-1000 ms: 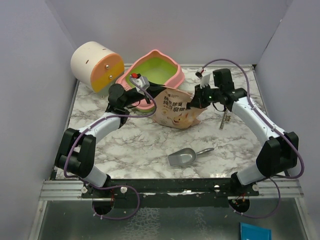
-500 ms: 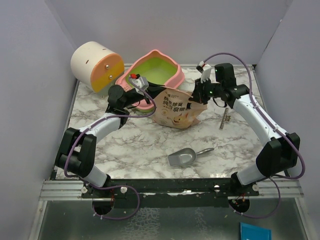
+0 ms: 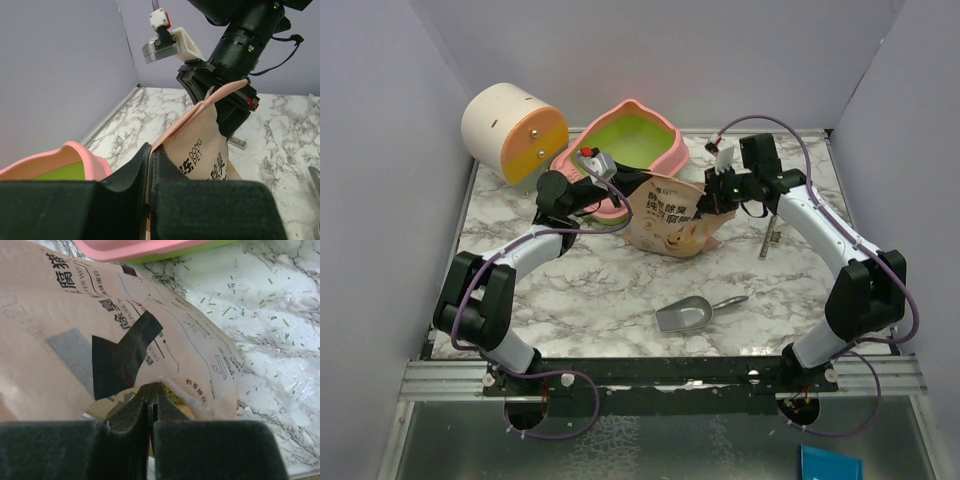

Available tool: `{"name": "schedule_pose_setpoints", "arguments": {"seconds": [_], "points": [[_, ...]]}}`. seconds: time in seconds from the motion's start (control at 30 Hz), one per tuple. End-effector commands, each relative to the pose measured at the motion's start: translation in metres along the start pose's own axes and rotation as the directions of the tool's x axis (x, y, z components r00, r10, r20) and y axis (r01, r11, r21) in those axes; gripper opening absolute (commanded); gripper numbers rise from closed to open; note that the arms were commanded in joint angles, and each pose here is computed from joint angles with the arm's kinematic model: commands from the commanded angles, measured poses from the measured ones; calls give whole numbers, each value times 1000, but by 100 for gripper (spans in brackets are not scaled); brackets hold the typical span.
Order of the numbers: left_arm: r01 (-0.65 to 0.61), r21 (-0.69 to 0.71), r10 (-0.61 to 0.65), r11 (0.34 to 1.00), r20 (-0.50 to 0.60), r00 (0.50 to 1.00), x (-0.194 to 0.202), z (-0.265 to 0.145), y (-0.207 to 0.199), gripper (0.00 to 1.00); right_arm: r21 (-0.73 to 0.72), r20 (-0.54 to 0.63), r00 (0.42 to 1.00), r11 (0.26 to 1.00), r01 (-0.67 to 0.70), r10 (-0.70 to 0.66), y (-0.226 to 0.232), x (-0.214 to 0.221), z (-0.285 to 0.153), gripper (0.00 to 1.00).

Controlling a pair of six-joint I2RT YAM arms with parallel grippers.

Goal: Fill the litter box with clean litter

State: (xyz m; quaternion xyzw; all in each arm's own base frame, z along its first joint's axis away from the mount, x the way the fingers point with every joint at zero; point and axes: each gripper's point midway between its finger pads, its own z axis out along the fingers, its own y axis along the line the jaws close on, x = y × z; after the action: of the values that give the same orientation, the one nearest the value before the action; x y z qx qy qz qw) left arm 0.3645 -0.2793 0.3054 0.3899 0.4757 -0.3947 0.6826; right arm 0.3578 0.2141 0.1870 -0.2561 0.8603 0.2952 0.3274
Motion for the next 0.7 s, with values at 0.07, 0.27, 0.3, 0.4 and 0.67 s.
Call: {"name": "schedule_pose_setpoints", "arguments": {"seconds": [0.07, 0.27, 0.3, 0.4, 0.67], "points": [[-183, -16, 183, 983, 186, 965, -68, 7, 4, 0, -53, -36, 999, 998, 24, -26, 24, 4, -22, 1], [-179, -3, 177, 984, 188, 966, -67, 9, 4, 0, -8, -169, 985, 1000, 17, -18, 31, 51, -21, 1], [-178, -4, 176, 984, 189, 966, -67, 9, 4, 0, 14, -183, 983, 1000, 15, -12, 29, 57, -21, 2], [-173, -2, 170, 985, 202, 965, -69, 9, 3, 0, 87, -181, 983, 996, -3, 19, 17, 70, -19, 2], [-159, -8, 158, 987, 202, 967, -67, 9, 5, 0, 95, -152, 987, 994, -46, 60, 9, 69, 1, 3]]}}
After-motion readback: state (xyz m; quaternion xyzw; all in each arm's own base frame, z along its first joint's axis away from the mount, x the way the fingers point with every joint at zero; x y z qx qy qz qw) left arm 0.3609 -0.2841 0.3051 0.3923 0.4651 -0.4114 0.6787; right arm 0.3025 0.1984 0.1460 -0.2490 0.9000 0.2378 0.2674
